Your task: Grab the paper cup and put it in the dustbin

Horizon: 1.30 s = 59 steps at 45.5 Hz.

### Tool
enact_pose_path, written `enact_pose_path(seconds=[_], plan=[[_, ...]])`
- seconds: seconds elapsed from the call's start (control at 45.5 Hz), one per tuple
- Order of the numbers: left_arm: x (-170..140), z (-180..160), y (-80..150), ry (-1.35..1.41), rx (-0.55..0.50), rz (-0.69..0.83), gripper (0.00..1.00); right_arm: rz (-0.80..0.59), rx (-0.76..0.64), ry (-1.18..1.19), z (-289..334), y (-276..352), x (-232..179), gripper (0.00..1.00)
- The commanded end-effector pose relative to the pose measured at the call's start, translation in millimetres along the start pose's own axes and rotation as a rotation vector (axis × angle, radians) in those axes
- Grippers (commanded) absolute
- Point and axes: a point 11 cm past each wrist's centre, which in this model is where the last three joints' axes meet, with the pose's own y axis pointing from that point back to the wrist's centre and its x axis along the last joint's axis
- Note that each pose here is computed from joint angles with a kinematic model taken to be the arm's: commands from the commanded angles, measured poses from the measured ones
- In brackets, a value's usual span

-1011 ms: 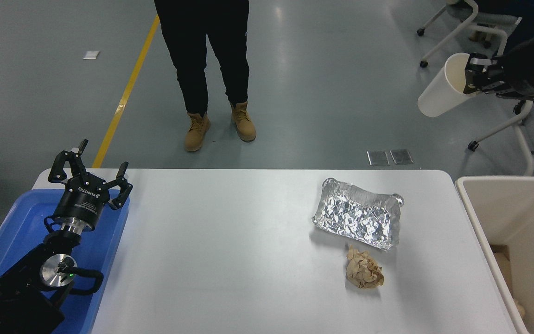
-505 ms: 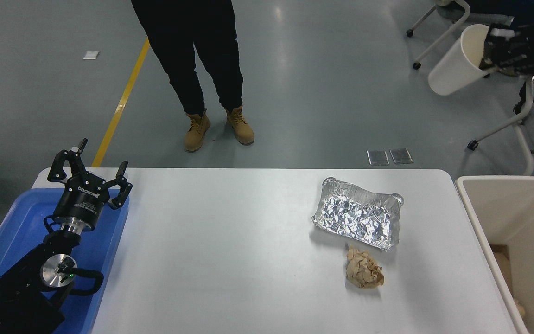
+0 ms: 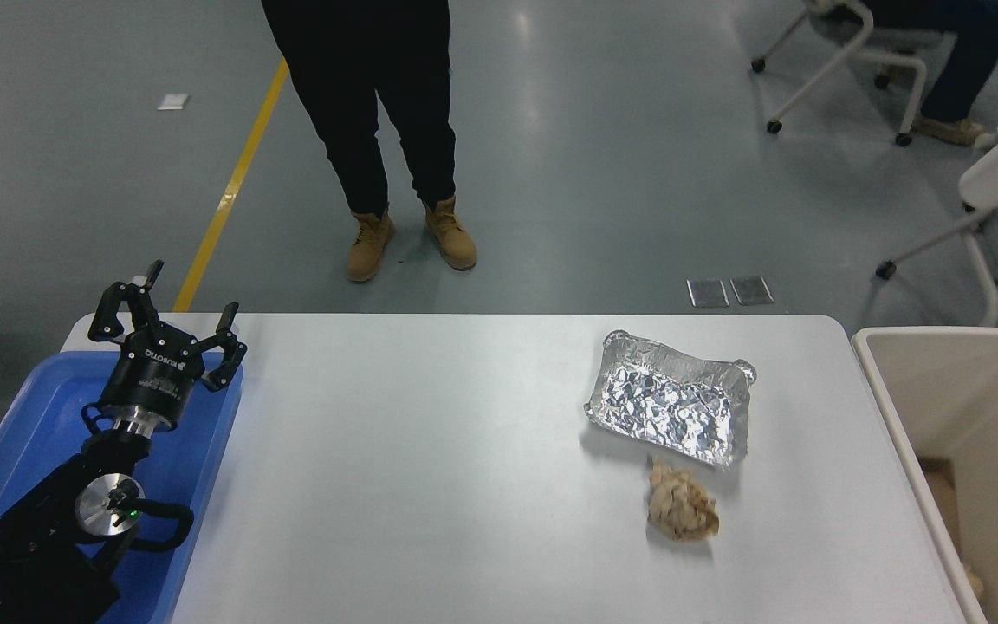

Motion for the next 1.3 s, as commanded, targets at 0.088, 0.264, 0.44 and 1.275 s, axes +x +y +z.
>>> enact_pose_path(seconds=[0.088, 0.264, 0.44, 1.275], plan=[[-0.2, -0.2, -0.1, 0.001, -0.001, 0.000, 0.98, 0.085, -0.141, -0.181, 96.1, -38.6, -70.3, 0.00], [0.3, -0.3, 0.1, 0.000, 0.001, 0.001, 0.98, 0.065, -0.181, -0.232, 122.1, -45.0, -105.0, 0.00], [0.2, 0.5, 0.0, -0.001, -0.001, 0.000, 0.98, 0.032, -0.224, -0.234, 142.8, -49.8, -151.4, 0.00], [0.2, 0.5, 0.0, -0.001, -0.001, 0.000, 0.98, 0.042, -0.296, -0.295, 167.1, -47.8, -226.6, 1.00]])
